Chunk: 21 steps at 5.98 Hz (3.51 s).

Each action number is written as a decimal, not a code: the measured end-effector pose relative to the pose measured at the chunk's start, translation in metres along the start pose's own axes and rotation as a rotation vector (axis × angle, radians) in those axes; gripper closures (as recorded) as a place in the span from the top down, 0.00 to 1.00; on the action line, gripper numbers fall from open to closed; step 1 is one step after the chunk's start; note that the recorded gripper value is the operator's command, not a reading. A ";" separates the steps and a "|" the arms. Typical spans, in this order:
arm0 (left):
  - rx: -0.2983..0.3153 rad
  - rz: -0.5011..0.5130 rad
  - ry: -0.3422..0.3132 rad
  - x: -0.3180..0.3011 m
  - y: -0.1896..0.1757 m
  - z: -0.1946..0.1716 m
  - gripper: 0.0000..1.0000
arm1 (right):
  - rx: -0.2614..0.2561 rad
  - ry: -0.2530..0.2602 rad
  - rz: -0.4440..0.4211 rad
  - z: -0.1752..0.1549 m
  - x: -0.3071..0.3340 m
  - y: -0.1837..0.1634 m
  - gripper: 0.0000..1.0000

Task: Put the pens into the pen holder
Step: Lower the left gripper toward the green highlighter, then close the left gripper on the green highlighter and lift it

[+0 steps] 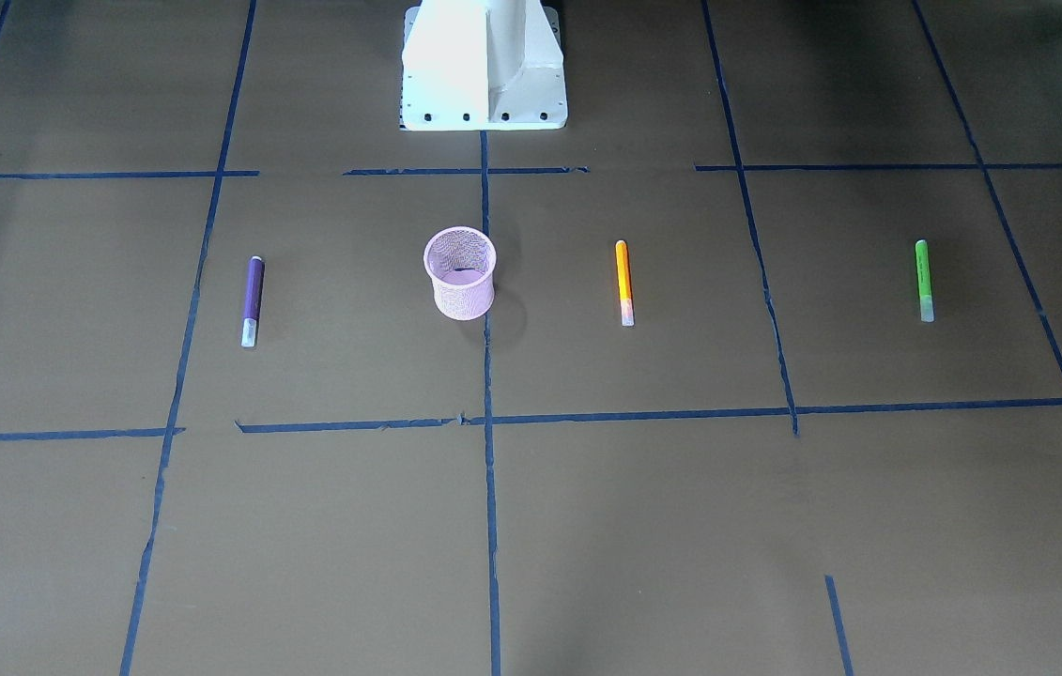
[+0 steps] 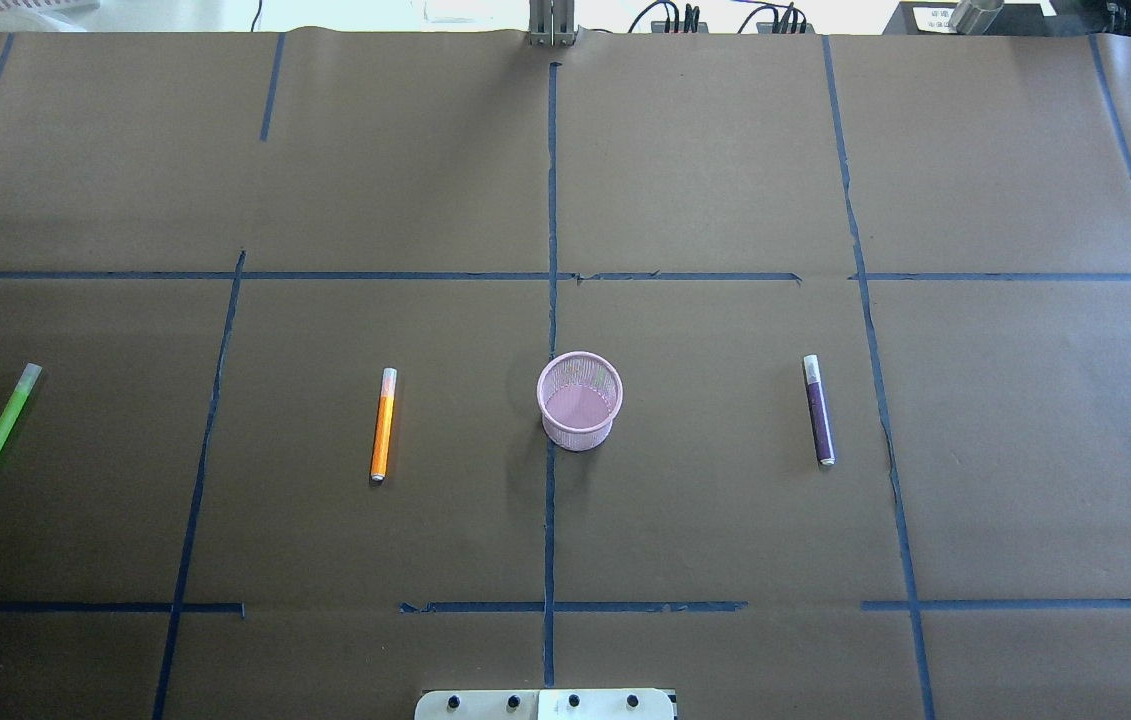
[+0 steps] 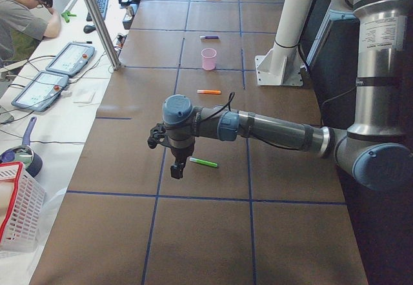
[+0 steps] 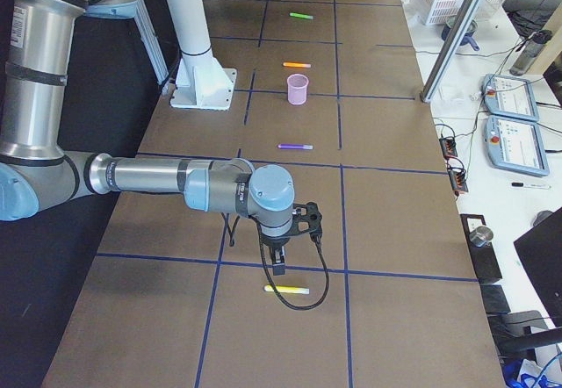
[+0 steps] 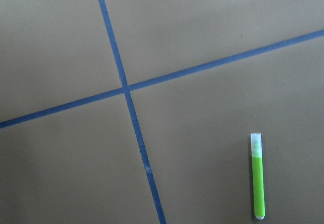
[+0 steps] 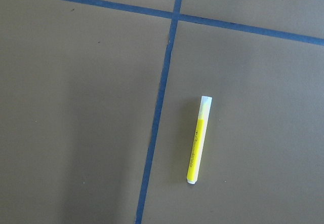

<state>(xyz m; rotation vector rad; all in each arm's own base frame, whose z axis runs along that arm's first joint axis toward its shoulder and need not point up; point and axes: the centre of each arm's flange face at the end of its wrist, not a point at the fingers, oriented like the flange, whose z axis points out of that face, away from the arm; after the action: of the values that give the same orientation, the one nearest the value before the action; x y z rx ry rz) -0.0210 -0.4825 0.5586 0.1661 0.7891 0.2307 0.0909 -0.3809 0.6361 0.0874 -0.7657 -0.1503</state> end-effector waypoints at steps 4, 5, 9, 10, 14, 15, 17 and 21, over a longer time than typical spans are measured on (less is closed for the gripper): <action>-0.016 -0.017 0.049 0.063 -0.016 0.092 1.00 | 0.004 -0.021 0.002 0.000 -0.002 -0.001 1.00; 0.005 -0.035 0.061 0.073 -0.015 0.127 1.00 | 0.005 -0.025 0.002 0.001 -0.002 0.000 1.00; -0.015 -0.023 0.057 0.118 -0.003 0.194 0.98 | 0.004 -0.029 0.005 0.001 -0.001 0.001 1.00; -0.029 -0.022 0.054 0.119 0.000 0.201 0.97 | 0.002 -0.029 0.007 0.002 -0.001 0.001 1.00; -0.077 -0.029 0.045 0.115 0.007 0.225 0.84 | -0.002 -0.030 0.010 0.004 0.000 0.002 1.00; -0.083 -0.026 0.045 0.117 0.008 0.228 0.83 | -0.002 -0.029 0.010 0.004 0.000 0.002 1.00; -0.092 -0.020 0.046 0.120 0.010 0.232 0.43 | -0.002 -0.028 0.011 0.004 0.001 0.003 1.00; -0.091 -0.016 0.048 0.122 0.010 0.231 0.00 | -0.003 -0.028 0.012 0.004 0.001 0.003 1.00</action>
<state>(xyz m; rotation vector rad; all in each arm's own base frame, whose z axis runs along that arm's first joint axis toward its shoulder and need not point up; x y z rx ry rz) 0.2265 -0.4544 0.6384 0.0685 0.8257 0.2557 0.0892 -0.3784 0.6404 0.0777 -0.7941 -0.1414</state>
